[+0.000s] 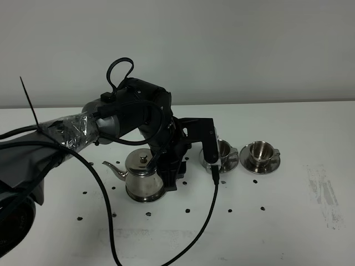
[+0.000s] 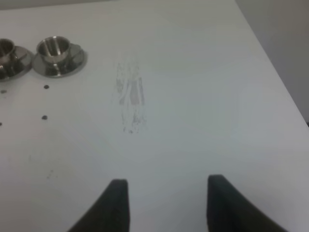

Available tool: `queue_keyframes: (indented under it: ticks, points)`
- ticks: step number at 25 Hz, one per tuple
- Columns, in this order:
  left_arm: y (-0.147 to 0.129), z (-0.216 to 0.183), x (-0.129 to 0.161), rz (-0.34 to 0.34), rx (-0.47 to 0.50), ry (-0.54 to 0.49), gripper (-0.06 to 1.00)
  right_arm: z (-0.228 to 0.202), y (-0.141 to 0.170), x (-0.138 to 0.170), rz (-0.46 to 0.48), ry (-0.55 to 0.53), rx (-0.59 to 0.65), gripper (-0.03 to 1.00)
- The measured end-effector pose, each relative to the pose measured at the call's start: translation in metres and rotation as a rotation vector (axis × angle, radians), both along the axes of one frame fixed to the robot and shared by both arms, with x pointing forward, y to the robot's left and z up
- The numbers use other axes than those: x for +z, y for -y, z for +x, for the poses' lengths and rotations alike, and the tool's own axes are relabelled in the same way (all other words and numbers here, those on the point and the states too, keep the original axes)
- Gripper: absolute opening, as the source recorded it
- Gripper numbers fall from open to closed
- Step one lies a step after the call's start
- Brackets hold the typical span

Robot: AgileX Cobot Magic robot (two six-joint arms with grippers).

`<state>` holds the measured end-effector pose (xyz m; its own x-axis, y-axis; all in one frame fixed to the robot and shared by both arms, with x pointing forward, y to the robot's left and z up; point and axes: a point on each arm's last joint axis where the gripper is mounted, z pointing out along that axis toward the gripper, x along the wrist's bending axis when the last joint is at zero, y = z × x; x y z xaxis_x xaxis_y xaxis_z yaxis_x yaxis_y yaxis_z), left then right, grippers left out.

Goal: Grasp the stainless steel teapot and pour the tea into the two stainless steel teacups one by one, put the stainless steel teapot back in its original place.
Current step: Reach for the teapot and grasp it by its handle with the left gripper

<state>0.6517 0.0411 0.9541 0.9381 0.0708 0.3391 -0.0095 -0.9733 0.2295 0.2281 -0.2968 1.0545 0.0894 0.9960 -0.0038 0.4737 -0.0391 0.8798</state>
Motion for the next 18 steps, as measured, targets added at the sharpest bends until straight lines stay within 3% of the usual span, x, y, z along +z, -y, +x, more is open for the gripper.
queue_keyframes:
  ticks: [13,18]
  points:
    - [-0.0024,-0.0039,-0.003,-0.02,0.144,-0.08,0.51,0.0,0.0,0.0,0.0,0.0,0.0,0.37]
    - [-0.0056,-0.0089,-0.005,0.004,0.198,-0.146,0.51,0.0,0.0,0.0,0.0,0.0,0.0,0.37]
